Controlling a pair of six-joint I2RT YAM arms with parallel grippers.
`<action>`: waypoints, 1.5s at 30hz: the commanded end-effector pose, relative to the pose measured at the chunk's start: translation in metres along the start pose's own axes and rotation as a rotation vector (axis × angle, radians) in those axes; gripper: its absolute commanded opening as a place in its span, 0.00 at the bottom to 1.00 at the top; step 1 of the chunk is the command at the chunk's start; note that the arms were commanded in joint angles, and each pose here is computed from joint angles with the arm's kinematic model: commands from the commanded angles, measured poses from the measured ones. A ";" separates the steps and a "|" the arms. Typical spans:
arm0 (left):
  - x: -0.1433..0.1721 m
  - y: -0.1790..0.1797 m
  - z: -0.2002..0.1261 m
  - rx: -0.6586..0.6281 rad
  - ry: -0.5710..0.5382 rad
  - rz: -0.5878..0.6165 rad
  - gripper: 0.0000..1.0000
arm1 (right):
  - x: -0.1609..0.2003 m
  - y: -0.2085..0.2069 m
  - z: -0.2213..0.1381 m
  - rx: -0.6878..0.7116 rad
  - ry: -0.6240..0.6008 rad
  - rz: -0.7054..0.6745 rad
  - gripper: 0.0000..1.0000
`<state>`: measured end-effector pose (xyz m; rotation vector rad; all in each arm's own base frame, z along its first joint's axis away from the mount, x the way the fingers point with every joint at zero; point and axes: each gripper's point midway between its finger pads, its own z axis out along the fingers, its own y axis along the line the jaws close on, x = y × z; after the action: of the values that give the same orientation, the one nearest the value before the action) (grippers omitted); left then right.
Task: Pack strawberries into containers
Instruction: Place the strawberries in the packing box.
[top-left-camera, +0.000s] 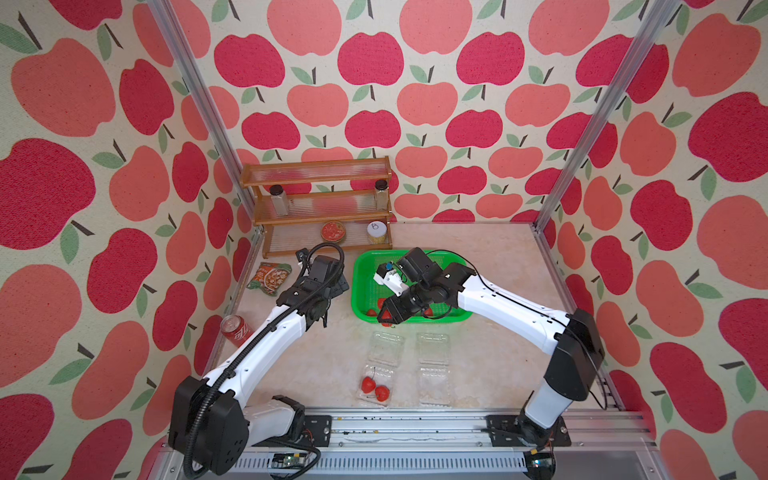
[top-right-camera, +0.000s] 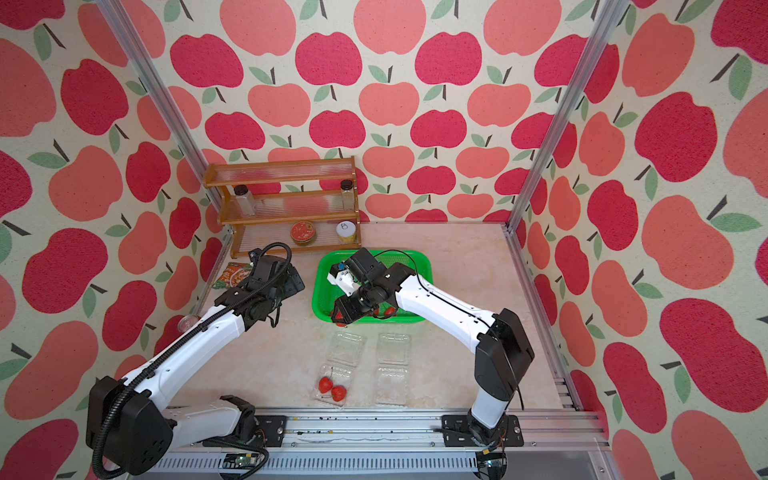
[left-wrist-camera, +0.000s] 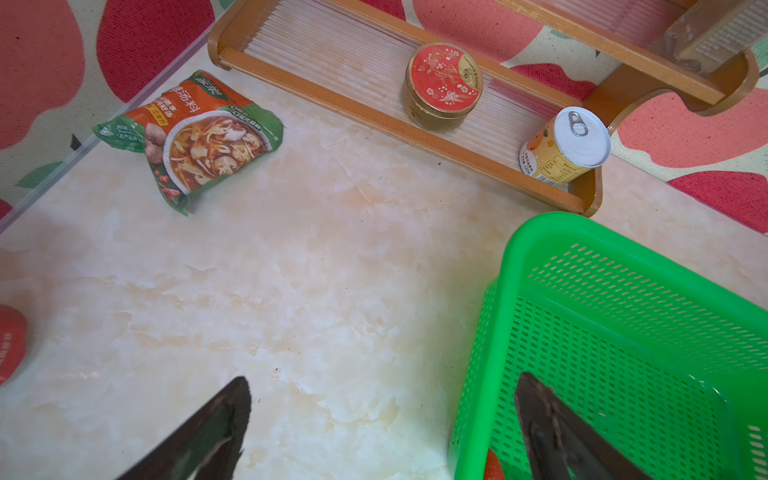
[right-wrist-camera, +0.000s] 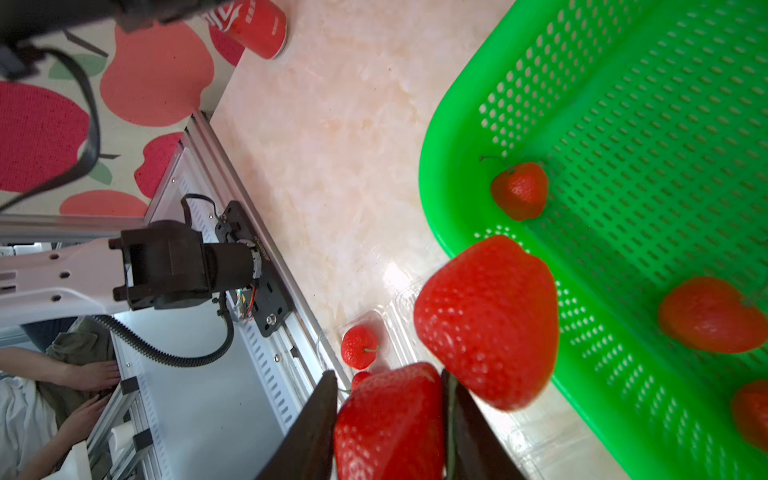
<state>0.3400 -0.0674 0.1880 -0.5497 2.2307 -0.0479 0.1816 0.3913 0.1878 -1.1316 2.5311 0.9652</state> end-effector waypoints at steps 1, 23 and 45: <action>0.006 0.011 -0.005 -0.039 0.000 0.003 0.97 | 0.041 0.015 -0.002 0.010 0.088 -0.025 0.37; 0.011 0.019 -0.015 -0.054 -0.017 -0.005 0.99 | 0.141 0.050 0.076 -0.081 0.415 -0.020 0.38; 0.013 0.021 -0.019 -0.051 -0.009 0.000 0.99 | 0.118 0.017 0.075 0.028 0.375 0.020 0.65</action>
<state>0.3183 -0.0604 0.1880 -0.5626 2.2247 -0.0082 0.0747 0.3913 0.0740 -1.4510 2.8388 0.8211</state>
